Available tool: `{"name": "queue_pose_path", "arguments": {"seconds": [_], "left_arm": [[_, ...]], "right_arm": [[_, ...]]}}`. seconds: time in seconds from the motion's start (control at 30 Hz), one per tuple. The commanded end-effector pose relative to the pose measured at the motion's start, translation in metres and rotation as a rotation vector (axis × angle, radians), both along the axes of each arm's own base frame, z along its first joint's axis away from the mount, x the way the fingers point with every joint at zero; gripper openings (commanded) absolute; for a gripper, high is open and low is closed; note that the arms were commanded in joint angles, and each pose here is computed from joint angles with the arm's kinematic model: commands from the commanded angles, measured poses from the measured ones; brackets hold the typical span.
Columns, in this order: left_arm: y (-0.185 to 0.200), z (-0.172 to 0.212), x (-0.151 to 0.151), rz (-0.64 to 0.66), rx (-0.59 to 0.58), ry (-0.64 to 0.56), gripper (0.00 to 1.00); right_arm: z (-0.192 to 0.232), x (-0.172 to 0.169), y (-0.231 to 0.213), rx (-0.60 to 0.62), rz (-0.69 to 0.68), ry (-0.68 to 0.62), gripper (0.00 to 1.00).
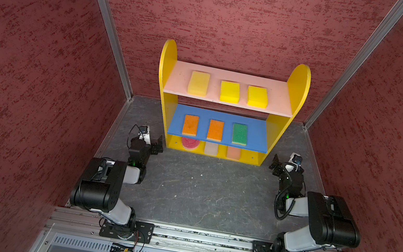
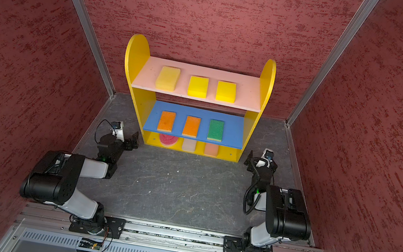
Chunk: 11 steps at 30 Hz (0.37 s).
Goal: Place and organize the cleaning sponges onto the shelf
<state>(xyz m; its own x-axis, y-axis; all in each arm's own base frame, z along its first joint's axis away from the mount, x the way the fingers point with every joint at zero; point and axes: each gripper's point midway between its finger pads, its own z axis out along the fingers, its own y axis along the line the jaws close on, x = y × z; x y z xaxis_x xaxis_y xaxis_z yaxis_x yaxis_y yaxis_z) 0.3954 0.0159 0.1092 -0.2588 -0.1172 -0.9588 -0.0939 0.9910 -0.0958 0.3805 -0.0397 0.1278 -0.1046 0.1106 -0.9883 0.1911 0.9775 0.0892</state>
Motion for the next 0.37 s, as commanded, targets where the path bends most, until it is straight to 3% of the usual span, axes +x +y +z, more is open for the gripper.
{"name": "queue_pose_path", "arguments": {"seconds": [0.0,0.33], "left_arm": [[0.0005,0.0056,0.0048,0.002,0.017,-0.017,0.99],[0.0001,0.0051,0.0048,0.001,0.017,-0.016,0.99]], "right_arm": [[0.0064,0.0073,0.0037,-0.015,0.031,-0.009,0.99],[0.008,0.0052,0.0041,-0.012,0.036,-0.02,0.99]]}}
